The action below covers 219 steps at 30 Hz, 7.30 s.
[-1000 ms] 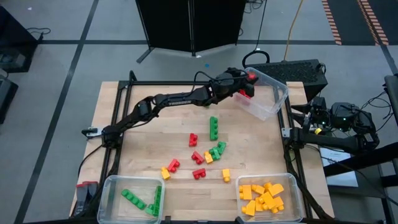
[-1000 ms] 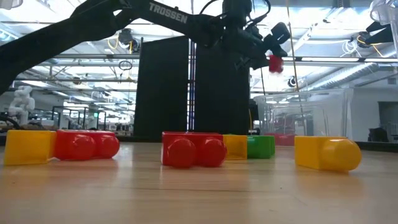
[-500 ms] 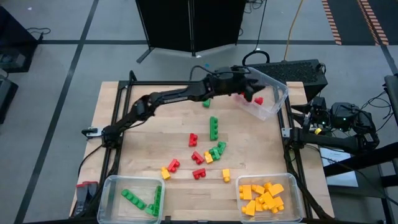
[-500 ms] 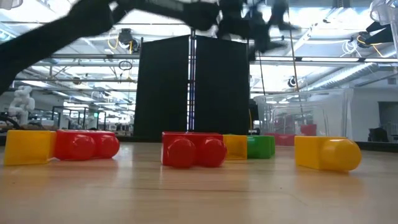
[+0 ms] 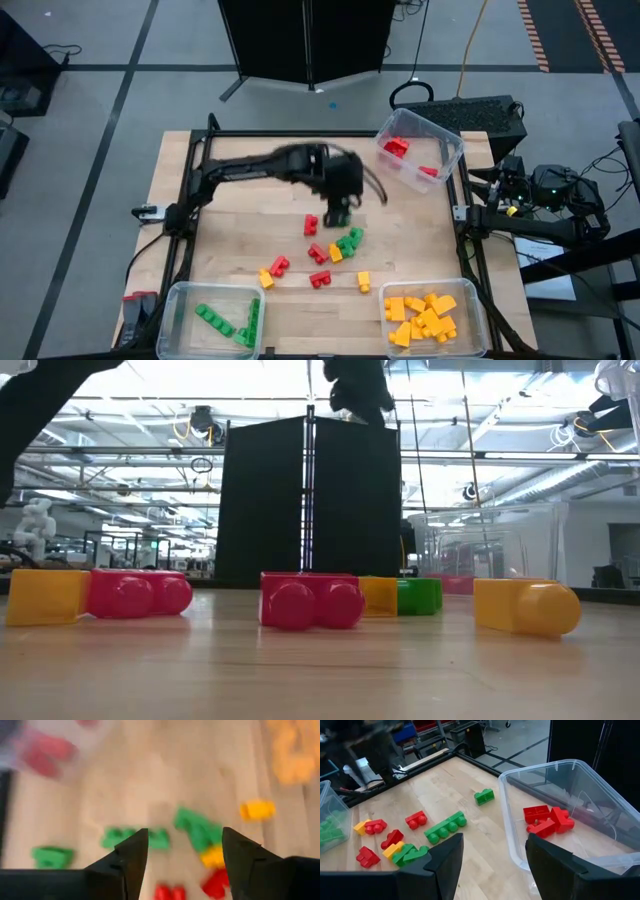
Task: Sort blocks
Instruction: Put the yellow game piece into the bottom right transparent bin
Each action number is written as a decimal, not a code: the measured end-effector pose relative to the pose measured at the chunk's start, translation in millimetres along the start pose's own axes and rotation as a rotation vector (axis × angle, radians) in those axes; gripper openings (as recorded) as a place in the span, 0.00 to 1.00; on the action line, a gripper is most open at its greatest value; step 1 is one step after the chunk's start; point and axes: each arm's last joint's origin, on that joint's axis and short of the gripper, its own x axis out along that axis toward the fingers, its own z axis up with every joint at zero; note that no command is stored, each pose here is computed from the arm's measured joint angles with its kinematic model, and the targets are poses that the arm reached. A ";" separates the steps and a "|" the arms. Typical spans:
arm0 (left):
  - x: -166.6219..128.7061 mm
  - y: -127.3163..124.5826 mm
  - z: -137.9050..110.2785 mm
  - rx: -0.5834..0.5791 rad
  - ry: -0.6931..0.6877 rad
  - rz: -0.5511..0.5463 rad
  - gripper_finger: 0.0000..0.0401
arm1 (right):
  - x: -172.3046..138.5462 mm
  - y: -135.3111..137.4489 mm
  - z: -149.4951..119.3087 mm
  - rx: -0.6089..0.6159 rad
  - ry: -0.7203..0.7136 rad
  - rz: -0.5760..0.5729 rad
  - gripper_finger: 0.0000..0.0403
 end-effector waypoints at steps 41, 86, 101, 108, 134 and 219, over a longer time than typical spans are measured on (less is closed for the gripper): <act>124.1 -102.1 -21.9 0.773 -0.125 -0.262 0.48 | 0.0 -0.7 -2.2 0.027 0.024 -0.003 0.52; 225.8 -115.6 -62.4 1.039 -0.249 -0.266 0.36 | -0.1 -0.8 -2.2 0.054 0.023 -0.008 0.52; 213.6 -107.4 -56.7 0.782 -0.157 -0.186 0.16 | -0.1 -0.8 -2.2 0.073 0.023 -0.007 0.52; 177.8 -90.5 -38.0 0.677 -0.110 -0.049 0.16 | -0.1 -0.8 -2.0 0.076 0.022 -0.007 0.52; 25.5 -139.9 54.4 0.188 -0.903 0.160 0.16 | -0.1 -0.5 -1.5 0.112 0.016 -0.003 0.52; 90.5 -133.1 -40.4 -1.404 0.048 0.359 0.49 | 0.0 -1.3 -3.6 -0.008 0.040 -0.008 0.52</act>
